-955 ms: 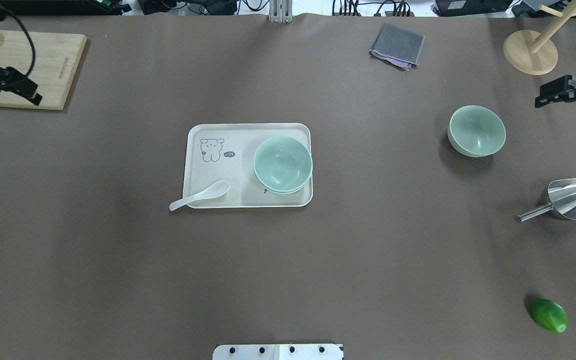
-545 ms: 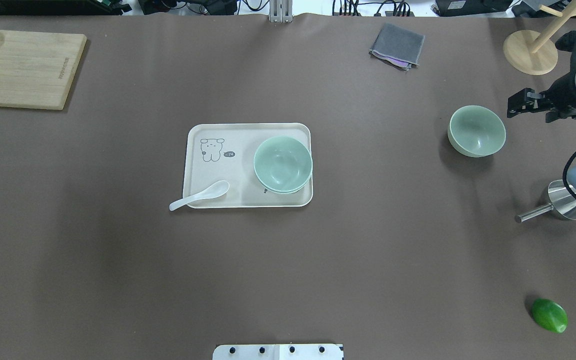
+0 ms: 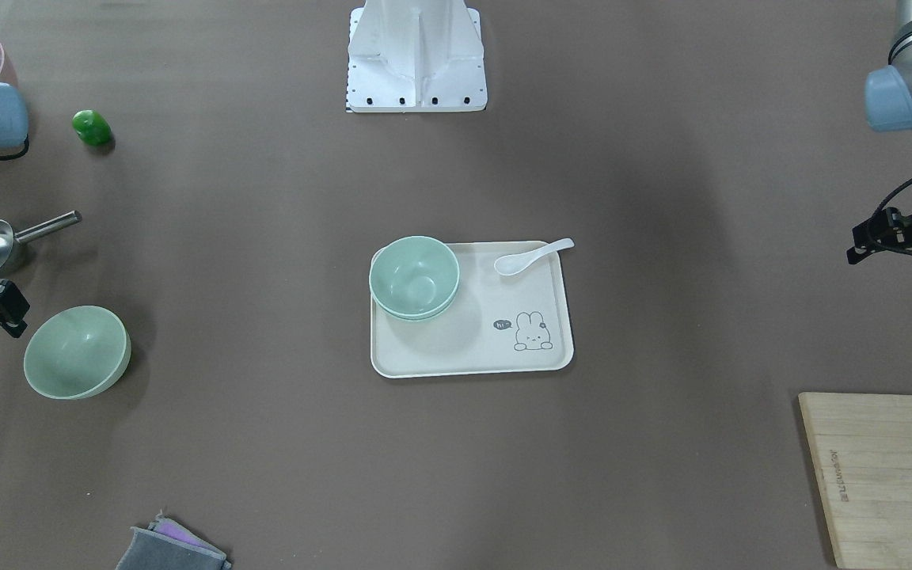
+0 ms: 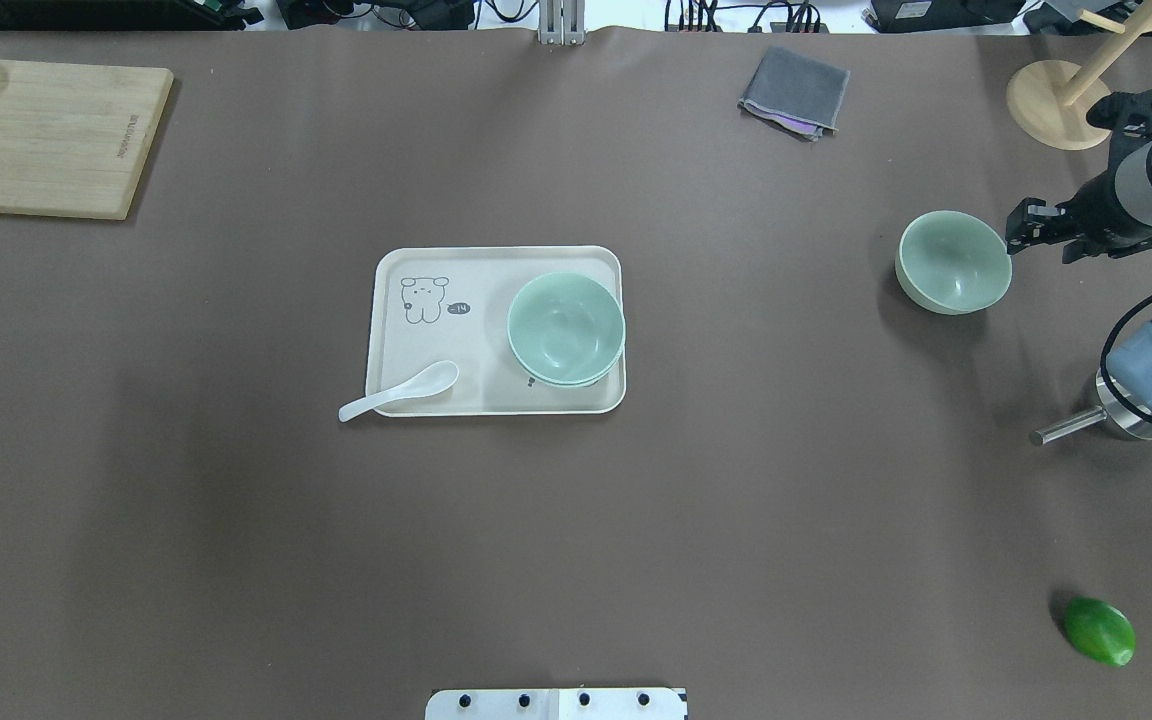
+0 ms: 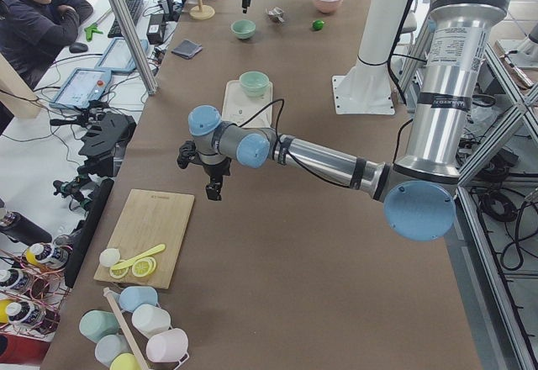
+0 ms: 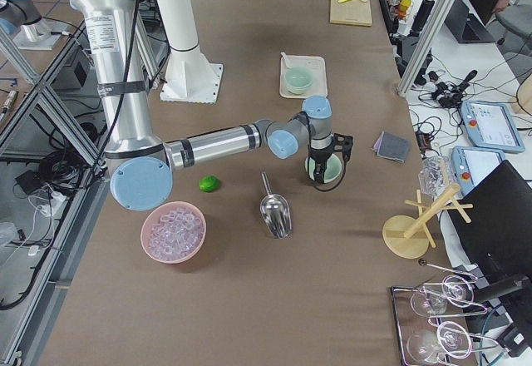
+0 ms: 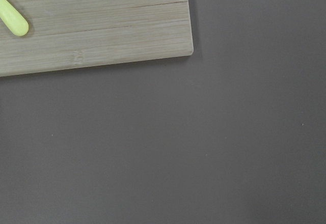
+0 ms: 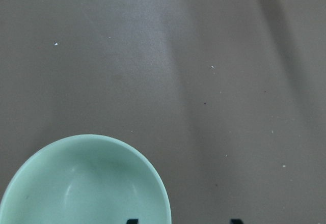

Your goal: Stack green bowls together

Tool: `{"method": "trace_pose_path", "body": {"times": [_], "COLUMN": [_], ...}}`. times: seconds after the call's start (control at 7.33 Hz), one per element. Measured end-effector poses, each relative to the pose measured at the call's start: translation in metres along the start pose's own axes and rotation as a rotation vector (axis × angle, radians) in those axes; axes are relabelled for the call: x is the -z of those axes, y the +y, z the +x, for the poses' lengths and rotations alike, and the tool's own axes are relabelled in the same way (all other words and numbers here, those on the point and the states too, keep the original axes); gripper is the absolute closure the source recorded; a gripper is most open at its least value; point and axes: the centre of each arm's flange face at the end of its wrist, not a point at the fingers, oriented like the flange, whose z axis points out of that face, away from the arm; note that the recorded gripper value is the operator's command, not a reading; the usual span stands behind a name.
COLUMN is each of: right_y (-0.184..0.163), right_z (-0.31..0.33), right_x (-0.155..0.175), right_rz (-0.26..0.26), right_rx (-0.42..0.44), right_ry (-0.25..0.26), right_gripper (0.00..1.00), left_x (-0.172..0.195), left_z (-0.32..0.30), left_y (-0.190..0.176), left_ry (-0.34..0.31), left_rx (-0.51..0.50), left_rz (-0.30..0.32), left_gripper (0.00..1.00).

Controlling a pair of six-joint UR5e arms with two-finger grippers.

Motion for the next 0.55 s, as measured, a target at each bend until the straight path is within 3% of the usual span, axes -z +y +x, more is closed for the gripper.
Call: {"method": "trace_pose_path", "body": {"times": [0.41,0.55], "right_y": [-0.003,-0.002], "right_z": [-0.006,-0.004], "right_x": [-0.023,-0.025], "right_rz": [0.013,0.01], "right_rx": [-0.021,-0.024], "right_ry": [-0.042,-0.04], "right_gripper": [0.6,0.61], "left_x": [0.0,0.0], "left_z": [0.001,0.001], "left_y": [0.0,-0.001], "left_ry": [-0.001,-0.001], "left_rx": [-0.004,-0.005], "left_rz": [0.0,0.0], "left_gripper": [0.01,0.01]}}
